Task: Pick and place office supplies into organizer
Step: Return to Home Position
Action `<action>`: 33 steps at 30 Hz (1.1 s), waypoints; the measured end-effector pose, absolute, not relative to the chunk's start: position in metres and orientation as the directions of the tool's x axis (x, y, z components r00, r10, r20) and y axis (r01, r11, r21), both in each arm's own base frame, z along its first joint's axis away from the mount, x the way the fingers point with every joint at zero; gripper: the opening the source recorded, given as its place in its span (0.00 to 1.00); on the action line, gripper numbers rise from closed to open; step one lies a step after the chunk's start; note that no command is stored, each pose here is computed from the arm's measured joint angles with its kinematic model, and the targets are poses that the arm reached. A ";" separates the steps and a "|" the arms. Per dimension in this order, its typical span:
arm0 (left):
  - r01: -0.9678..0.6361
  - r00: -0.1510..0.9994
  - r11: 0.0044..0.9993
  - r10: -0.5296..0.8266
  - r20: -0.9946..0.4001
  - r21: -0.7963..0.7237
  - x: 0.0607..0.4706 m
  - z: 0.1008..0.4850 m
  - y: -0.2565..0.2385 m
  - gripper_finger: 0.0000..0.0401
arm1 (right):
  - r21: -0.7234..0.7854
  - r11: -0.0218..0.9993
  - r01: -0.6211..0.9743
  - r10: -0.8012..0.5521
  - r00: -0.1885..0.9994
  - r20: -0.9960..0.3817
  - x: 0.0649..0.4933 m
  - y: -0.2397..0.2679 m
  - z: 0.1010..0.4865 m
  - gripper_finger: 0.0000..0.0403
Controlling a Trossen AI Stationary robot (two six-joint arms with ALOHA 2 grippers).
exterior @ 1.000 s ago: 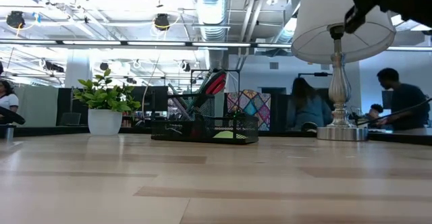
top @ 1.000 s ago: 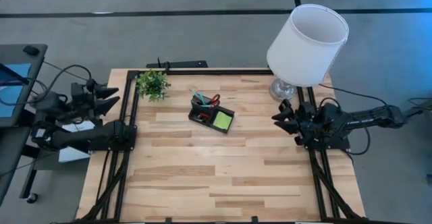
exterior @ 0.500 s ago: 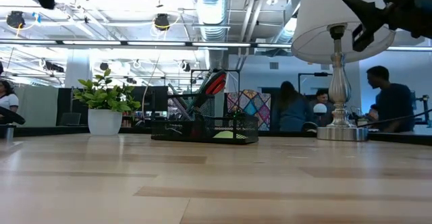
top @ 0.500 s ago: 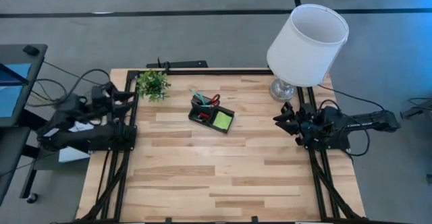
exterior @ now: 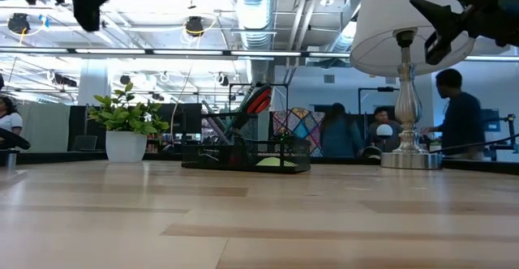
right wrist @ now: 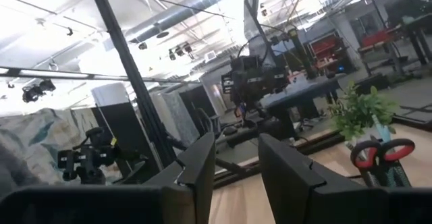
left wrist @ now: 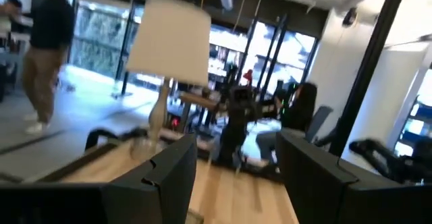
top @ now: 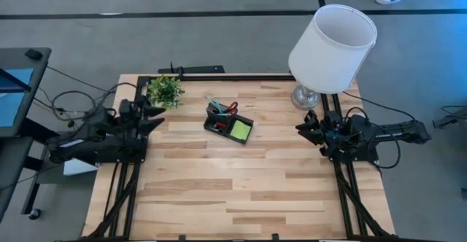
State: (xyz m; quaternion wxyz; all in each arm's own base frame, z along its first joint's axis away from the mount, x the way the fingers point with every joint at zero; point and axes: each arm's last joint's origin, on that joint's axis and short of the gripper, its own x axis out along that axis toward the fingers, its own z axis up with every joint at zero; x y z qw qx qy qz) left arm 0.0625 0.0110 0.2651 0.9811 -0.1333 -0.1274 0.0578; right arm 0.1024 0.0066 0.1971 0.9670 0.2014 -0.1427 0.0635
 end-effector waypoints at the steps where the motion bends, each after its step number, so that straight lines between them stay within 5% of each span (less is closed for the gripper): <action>1: -0.081 0.965 0.957 0.145 0.217 -0.280 0.065 0.261 0.011 0.49 | 0.372 0.911 -0.178 0.065 0.953 0.295 0.103 0.007 0.196 0.27; 11: -0.184 0.980 0.918 0.146 -0.132 -0.350 0.071 0.219 0.012 0.49 | 0.374 0.911 -0.172 0.066 0.958 0.279 0.103 0.007 0.195 0.27; 16: -0.294 0.929 0.681 0.037 -0.369 -0.671 0.065 0.196 0.008 0.49 | 0.376 0.912 -0.163 0.067 0.964 0.257 0.104 0.007 0.193 0.27; 22: -0.497 0.800 0.603 0.038 -0.599 -0.624 0.053 0.173 0.007 0.49 | 0.378 0.912 -0.157 0.067 0.968 0.240 0.104 0.007 0.191 0.27; 33: -0.572 0.774 0.600 0.171 -0.610 -0.558 0.051 0.174 0.010 0.49 | 0.378 0.913 -0.155 0.066 0.969 0.238 0.104 0.007 0.191 0.27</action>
